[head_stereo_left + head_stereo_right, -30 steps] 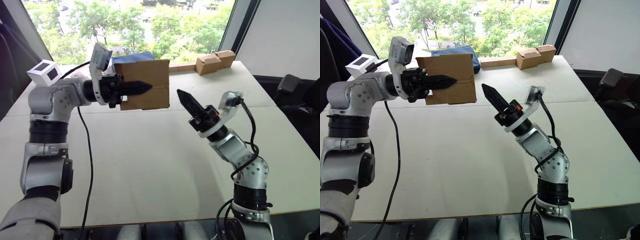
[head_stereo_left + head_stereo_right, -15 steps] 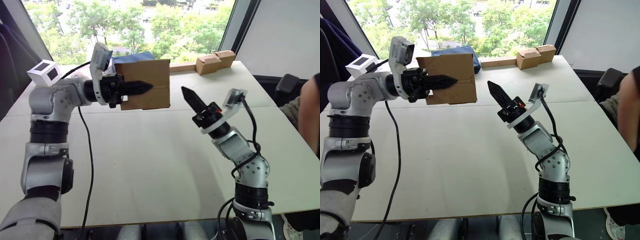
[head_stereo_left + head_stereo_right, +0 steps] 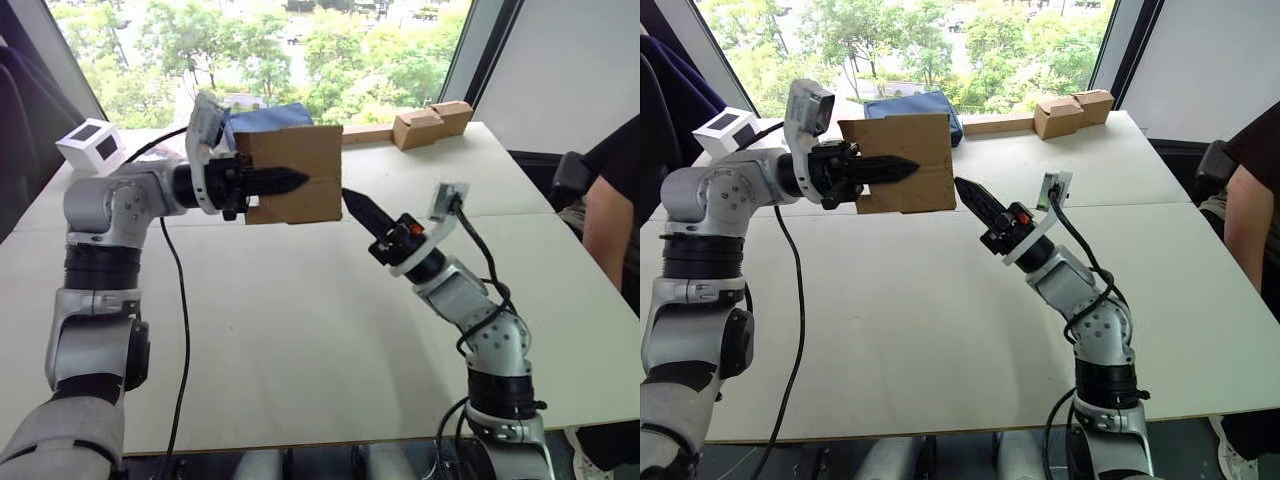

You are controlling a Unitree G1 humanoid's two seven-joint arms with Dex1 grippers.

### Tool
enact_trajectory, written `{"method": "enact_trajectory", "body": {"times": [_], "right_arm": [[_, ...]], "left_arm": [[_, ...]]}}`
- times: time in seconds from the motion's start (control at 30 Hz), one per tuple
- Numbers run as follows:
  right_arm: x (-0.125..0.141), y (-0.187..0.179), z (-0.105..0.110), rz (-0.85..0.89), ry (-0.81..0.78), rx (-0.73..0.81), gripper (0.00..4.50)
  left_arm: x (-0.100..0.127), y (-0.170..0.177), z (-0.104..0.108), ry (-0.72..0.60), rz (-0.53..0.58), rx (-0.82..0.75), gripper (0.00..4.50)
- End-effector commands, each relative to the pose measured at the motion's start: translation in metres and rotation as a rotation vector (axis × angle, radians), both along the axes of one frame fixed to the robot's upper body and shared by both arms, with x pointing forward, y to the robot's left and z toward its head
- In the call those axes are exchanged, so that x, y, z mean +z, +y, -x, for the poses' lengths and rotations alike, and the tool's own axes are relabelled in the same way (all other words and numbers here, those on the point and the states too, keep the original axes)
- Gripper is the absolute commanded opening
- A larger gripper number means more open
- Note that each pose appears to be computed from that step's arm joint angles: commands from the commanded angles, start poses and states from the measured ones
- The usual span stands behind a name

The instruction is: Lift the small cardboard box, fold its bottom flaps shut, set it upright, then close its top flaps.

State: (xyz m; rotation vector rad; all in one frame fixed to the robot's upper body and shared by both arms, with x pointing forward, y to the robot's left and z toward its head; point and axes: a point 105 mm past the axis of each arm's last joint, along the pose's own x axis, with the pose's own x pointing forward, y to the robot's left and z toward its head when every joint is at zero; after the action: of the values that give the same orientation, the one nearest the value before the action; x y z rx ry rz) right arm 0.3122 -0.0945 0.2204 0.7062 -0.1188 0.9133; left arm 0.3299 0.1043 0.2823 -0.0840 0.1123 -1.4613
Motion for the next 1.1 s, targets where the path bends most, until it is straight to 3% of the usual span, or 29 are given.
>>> {"method": "enact_trajectory", "body": {"times": [0.03,0.17,0.3,0.4,0.6,1.03,1.1], "right_arm": [[-0.008,-0.028,0.017,0.208,-0.044,-0.036,0.05],[-0.042,-0.043,0.039,0.632,-0.050,0.023,0.05],[-0.043,-0.049,0.068,0.913,-0.119,0.150,0.05],[-0.045,-0.044,0.078,1.051,-0.159,0.205,0.05],[-0.054,-0.024,0.076,1.169,-0.234,0.193,0.05],[-0.074,-0.021,0.073,1.242,-0.210,0.097,0.05],[-0.076,-0.021,0.072,1.244,-0.206,0.089,0.00]], "left_arm": [[-0.011,-0.008,0.007,-0.070,-0.207,-0.035,0.00],[-0.033,-0.017,-0.013,-0.138,-0.504,0.013,0.00],[-0.051,-0.024,-0.024,-0.172,-0.828,0.015,0.00],[-0.062,-0.032,-0.017,-0.202,-0.982,-0.060,0.00],[-0.090,-0.037,-0.003,-0.264,-1.150,-0.246,0.00],[-0.107,-0.046,0.013,-0.246,-1.245,-0.311,0.00],[-0.106,-0.048,0.014,-0.232,-1.246,-0.301,0.52]]}}
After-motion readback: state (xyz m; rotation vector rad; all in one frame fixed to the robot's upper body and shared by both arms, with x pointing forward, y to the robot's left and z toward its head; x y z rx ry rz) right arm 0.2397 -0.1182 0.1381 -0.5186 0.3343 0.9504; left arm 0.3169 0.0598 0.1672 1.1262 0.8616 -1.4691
